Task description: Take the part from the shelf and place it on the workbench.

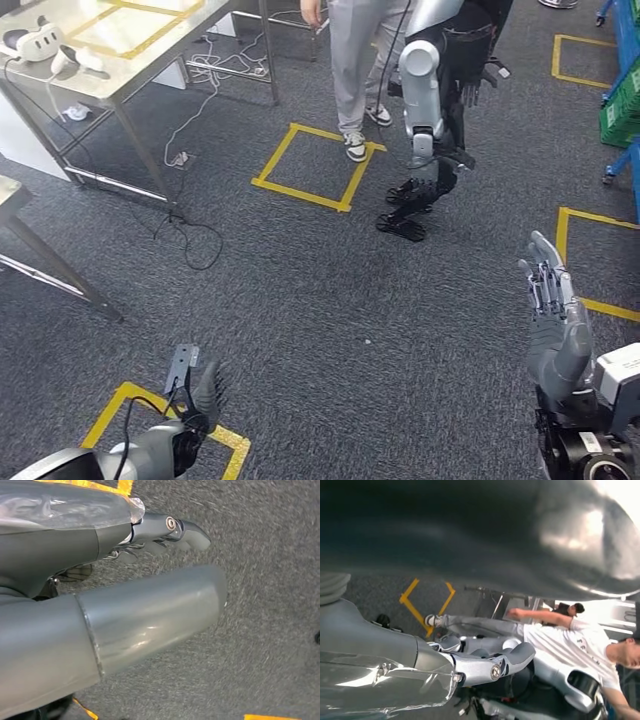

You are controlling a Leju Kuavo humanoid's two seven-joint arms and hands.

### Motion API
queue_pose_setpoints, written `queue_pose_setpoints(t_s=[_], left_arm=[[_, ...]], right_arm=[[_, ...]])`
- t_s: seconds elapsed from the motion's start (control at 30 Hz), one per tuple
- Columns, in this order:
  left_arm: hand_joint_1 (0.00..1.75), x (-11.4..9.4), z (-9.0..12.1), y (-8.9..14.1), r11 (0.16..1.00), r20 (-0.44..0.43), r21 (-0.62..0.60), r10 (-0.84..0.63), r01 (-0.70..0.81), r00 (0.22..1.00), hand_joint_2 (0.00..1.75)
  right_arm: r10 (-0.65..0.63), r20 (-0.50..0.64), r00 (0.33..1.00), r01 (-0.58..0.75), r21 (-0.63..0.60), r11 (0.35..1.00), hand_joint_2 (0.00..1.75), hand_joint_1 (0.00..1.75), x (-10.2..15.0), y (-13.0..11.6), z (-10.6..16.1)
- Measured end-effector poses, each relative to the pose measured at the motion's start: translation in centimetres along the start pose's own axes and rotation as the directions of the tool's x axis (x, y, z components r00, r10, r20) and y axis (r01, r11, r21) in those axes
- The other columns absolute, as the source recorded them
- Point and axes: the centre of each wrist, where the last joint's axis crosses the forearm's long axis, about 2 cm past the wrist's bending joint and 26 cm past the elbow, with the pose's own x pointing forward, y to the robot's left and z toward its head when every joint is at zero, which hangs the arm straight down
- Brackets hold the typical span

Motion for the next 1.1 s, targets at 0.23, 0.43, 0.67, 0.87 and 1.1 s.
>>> queue_pose_setpoints(t_s=[0.23,0.43,0.67,0.87,1.1], left_arm=[[0.0,0.21,-0.15,-0.15,1.0,0.005,-0.003,0.0,0.0,1.0,0.0],[0.0,-0.21,0.15,0.16,1.0,-0.005,0.012,0.0,0.0,1.0,0.0],[0.0,0.1,0.05,0.34,1.0,0.004,0.017,0.003,-0.003,1.0,0.0],[0.0,-0.34,0.3,0.42,1.0,-0.001,0.021,0.009,-0.009,1.0,0.0],[0.0,-0.47,0.39,0.5,1.0,-0.003,0.024,0.01,-0.01,1.0,0.0]], right_arm=[[0.002,0.0,1.0,-0.002,0.0,1.0,0.0,0.0,-0.05,-0.05,-0.01],[0.002,-0.01,1.0,-0.002,0.011,1.0,0.0,0.0,-0.27,-0.03,0.12],[0.002,-0.012,1.0,-0.001,0.02,1.0,0.0,0.0,-0.29,-0.08,0.13],[0.029,-0.008,1.0,-0.029,0.021,0.999,0.0,0.0,-0.31,-0.21,0.17],[0.033,-0.009,0.999,-0.033,0.019,0.999,0.0,0.0,-0.36,-0.28,0.18]])
